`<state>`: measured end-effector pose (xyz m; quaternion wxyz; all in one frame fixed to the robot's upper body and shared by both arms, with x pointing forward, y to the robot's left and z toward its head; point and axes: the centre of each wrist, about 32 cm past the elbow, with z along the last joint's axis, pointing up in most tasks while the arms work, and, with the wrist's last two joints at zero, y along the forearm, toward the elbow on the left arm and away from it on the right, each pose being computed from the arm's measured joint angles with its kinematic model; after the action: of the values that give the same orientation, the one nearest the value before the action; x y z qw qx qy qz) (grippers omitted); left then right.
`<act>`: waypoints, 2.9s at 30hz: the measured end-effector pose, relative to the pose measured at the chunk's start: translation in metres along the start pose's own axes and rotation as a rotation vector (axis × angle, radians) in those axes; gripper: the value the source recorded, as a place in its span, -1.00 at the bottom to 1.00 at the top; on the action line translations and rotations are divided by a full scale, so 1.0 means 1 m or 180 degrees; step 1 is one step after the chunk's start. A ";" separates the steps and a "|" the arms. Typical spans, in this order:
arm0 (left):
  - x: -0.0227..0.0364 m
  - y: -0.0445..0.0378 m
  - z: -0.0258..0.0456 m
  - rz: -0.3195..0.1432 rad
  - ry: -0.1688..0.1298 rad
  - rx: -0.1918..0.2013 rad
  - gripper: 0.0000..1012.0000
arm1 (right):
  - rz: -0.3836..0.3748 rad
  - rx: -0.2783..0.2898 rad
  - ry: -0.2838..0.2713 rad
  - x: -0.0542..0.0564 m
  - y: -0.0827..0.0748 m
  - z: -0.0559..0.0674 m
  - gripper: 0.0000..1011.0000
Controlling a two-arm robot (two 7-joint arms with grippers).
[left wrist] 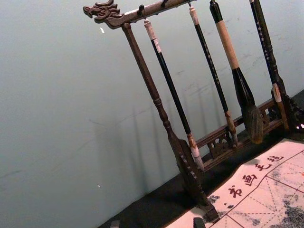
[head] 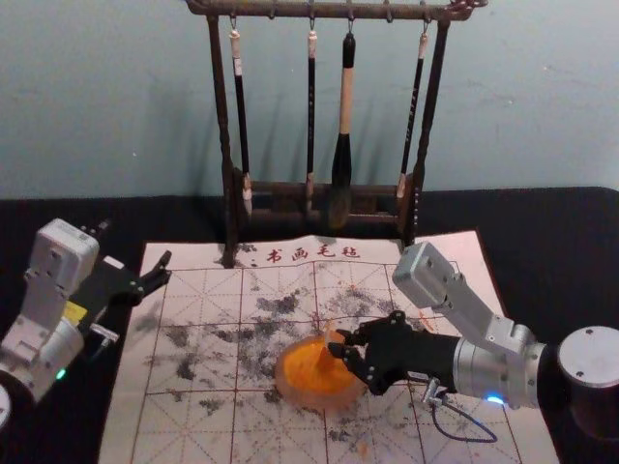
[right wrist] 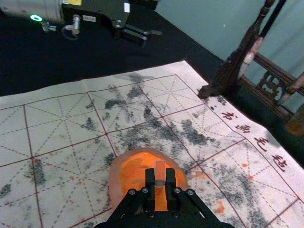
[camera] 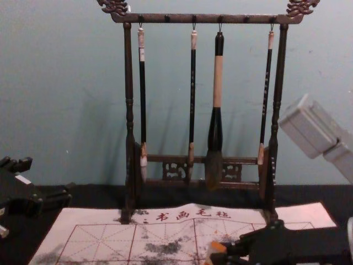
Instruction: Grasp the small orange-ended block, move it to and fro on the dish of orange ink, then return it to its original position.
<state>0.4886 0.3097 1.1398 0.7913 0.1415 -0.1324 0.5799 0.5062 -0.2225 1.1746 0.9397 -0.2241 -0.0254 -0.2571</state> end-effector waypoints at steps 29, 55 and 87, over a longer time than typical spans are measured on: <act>0.0000 0.0000 0.0000 0.0000 0.0000 0.0000 0.98 | 0.0076 0.0001 0.0068 -0.008 -0.014 -0.006 -0.81; 0.0000 0.0000 0.0000 0.0000 0.0000 0.0000 0.98 | -0.0028 0.0107 -0.0005 -0.005 -0.022 0.010 -0.81; 0.0000 0.0000 0.0000 0.0000 0.0000 0.0000 0.98 | -0.0657 0.0184 0.0224 -0.009 -0.101 -0.002 -0.81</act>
<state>0.4886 0.3097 1.1398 0.7913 0.1415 -0.1325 0.5799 0.4483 -0.2971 1.2123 0.9146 -0.1839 -0.0227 -0.3594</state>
